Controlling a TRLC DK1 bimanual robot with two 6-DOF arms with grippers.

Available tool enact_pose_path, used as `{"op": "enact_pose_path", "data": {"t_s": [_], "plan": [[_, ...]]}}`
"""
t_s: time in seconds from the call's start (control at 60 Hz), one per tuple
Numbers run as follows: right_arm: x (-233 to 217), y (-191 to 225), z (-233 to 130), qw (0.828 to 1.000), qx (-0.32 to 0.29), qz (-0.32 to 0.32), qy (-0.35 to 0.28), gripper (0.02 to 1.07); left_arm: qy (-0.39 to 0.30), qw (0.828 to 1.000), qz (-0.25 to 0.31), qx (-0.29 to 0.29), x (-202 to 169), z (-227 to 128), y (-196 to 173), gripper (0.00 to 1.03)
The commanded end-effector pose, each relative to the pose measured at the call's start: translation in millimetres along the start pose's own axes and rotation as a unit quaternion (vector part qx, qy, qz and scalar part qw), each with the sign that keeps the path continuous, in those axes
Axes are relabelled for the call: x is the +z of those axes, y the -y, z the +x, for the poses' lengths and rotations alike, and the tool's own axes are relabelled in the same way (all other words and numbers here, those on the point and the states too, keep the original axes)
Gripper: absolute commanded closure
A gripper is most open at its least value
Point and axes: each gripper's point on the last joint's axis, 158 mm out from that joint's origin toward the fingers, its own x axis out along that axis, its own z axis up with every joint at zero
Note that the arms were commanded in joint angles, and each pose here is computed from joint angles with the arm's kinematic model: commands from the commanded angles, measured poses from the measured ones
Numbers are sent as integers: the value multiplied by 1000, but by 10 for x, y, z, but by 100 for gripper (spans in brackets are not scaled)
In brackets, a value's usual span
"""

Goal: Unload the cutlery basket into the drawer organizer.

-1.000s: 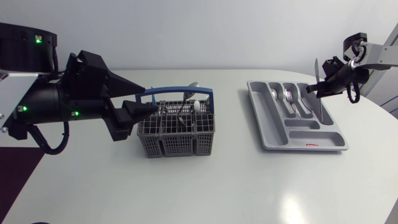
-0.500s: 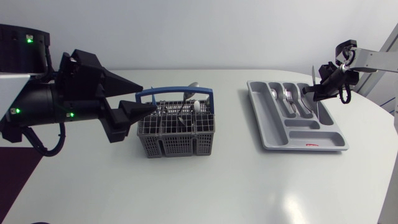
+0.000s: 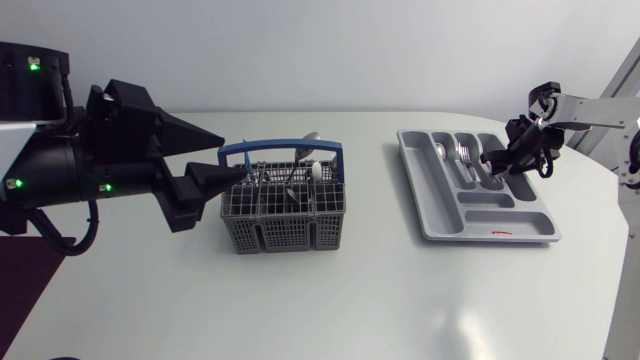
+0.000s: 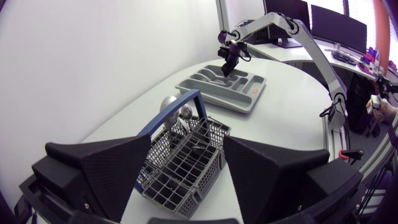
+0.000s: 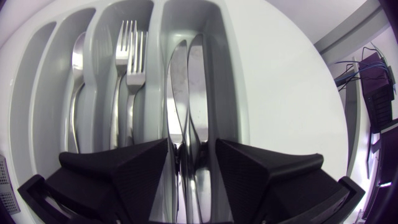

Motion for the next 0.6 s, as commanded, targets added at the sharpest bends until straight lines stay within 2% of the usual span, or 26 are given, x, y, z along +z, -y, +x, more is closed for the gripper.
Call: {"op": "enact_pose_path", "data": {"t_s": [0.0,0.15,0.267,0.45,0.533,0.583], "plan": [[76,-107,-393,1000,1,-4,30,17,-10,1000,2,3,-127,-21,10,8],[95,-595,-1004,995,26,-53,85,17,-19,1000,-2,7,-243,-21,-16,8],[-33,-1140,-1441,985,69,-107,119,17,-24,1000,-4,12,-322,-21,-49,9],[-418,-2045,-2033,955,159,-188,165,18,-34,999,-8,12,-445,13,-49,13],[-656,-2446,-2235,938,196,-227,175,18,-37,999,-8,10,-491,40,-43,22],[-784,-2647,-2343,927,215,-247,181,22,-37,999,-9,10,-500,47,-43,27]]}}
